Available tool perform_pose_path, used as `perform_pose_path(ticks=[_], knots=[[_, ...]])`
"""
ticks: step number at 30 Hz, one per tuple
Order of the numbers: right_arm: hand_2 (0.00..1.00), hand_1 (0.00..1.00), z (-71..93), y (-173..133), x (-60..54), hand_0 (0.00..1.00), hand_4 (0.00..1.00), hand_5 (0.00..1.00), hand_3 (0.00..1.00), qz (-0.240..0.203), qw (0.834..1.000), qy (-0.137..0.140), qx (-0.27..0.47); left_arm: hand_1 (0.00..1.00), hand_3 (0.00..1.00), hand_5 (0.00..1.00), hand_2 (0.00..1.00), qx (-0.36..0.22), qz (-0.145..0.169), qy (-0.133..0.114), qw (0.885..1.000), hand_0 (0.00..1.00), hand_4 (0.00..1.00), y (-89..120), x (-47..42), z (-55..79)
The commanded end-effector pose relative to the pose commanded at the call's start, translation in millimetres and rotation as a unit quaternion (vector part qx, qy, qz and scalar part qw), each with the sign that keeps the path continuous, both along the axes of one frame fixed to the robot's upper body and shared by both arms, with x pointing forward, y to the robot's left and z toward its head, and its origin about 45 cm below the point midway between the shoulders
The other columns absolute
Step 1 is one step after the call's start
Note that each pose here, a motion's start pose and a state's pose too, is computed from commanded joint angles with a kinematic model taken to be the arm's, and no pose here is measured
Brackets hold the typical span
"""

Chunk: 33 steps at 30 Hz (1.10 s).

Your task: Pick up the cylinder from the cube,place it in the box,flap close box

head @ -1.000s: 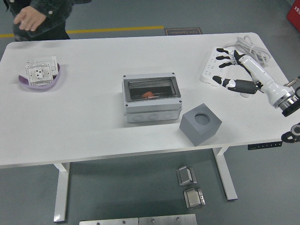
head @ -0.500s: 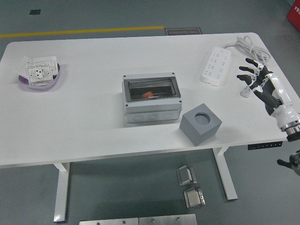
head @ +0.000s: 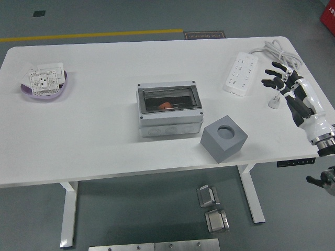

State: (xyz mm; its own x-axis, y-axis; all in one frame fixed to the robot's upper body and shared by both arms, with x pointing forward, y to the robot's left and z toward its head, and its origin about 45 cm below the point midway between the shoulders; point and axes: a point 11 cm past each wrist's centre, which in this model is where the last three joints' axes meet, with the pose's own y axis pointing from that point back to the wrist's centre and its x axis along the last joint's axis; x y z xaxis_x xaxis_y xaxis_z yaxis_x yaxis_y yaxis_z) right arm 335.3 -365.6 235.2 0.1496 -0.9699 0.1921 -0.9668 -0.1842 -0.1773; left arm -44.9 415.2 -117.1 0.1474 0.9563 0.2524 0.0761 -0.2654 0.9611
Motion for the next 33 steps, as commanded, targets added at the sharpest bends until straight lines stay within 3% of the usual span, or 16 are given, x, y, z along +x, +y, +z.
perform_pose_path(ticks=[13, 33], knots=[[0.782, 0.705, 7.0, -12, 1.7, 0.777, 0.850, 0.610, 0.816, -0.021, 0.999, -0.009, -0.034, 0.661, 0.602, 0.254, 0.566, 0.006, -0.001, -0.012, 1.000, 0.662, 0.621, 6, 14.7, 1.8], [0.778, 0.701, 12.3, -27, 0.9, 0.773, 0.833, 0.638, 0.805, -0.047, 0.997, -0.021, -0.063, 0.662, 0.603, 0.267, 0.568, 0.001, 0.004, -0.012, 1.000, 0.662, 0.626, 0, 13.8, -0.2]])
